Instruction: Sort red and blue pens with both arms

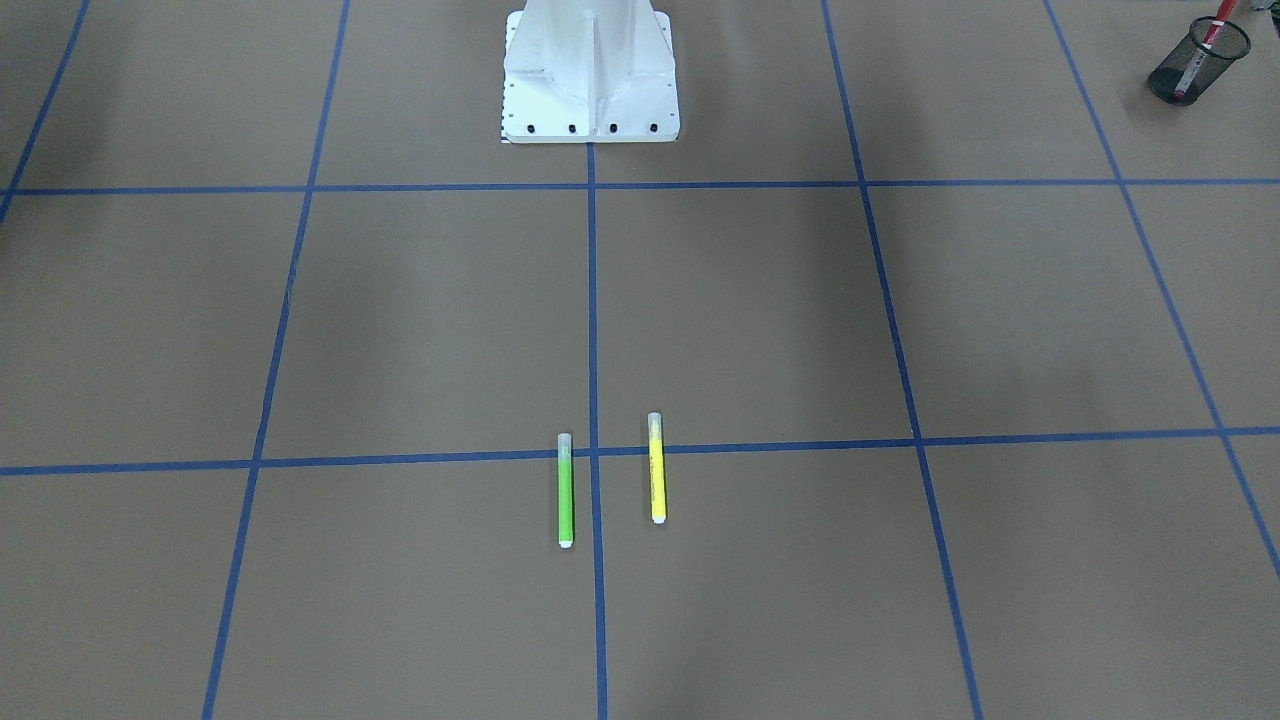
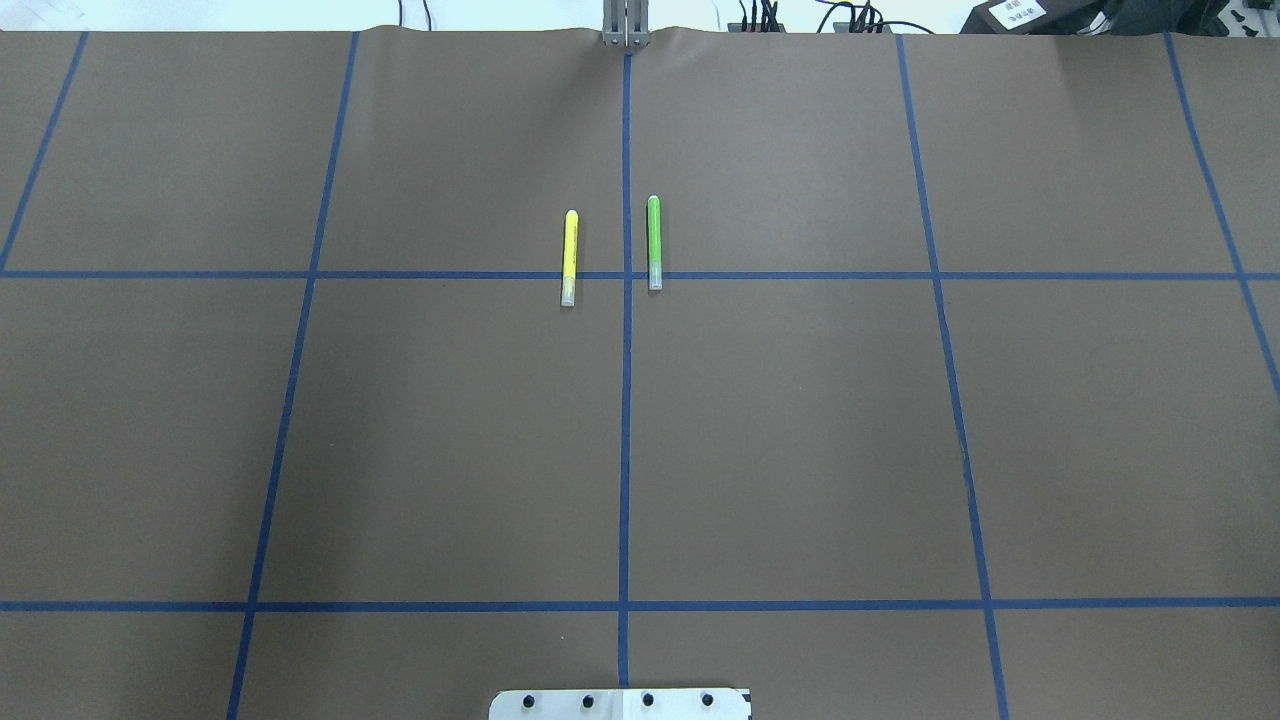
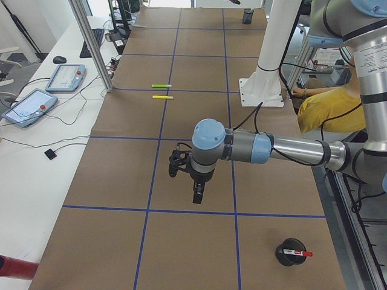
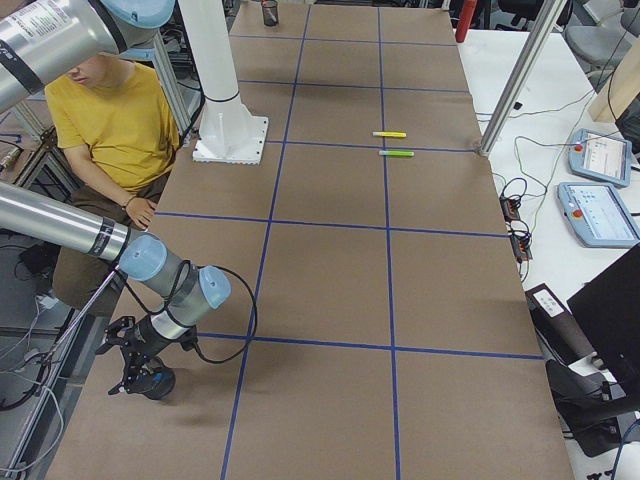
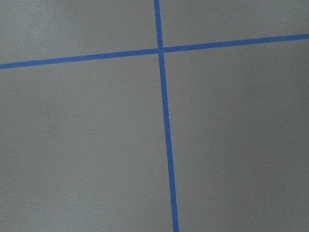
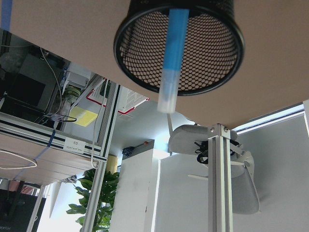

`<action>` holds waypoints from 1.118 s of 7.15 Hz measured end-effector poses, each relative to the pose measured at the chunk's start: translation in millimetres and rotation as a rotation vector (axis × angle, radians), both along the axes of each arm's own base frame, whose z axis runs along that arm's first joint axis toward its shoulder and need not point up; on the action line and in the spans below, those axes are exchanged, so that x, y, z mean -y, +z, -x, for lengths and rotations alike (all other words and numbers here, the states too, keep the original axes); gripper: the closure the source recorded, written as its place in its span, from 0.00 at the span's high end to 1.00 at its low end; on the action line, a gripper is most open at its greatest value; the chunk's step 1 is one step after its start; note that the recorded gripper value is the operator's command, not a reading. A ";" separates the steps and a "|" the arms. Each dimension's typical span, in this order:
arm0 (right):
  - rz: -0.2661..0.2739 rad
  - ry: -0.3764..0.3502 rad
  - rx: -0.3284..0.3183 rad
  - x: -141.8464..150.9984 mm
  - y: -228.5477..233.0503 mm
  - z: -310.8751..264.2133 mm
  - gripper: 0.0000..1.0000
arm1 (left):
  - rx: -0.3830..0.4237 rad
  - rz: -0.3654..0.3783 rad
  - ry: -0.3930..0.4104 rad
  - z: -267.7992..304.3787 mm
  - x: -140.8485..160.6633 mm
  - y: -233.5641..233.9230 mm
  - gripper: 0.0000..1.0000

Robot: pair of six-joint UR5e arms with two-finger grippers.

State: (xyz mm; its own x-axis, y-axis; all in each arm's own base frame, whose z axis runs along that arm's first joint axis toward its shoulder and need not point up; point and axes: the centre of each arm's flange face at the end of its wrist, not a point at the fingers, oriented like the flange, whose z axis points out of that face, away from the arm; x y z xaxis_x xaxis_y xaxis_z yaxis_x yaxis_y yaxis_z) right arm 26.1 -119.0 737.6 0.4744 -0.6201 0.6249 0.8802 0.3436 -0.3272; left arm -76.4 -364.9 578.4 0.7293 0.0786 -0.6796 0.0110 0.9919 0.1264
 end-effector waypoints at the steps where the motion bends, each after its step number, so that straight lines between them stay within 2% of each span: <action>1: -0.043 -0.011 0.010 23.3 -4.1 14.3 1.00 | 0.000 0.002 -0.001 -0.2 -0.1 0.2 1.00; 3: -0.139 -0.035 -0.002 77.9 -19.7 40.0 1.00 | -0.002 0.005 -0.004 -0.3 0.9 0.0 1.00; 6: -0.257 0.022 -0.038 164.7 -57.4 52.7 1.00 | -0.012 0.009 -0.005 -1.1 2.5 0.5 1.00; 8: -0.328 0.058 -0.017 236.5 -104.6 76.3 1.00 | -0.022 0.010 -0.004 -1.9 2.9 0.6 1.00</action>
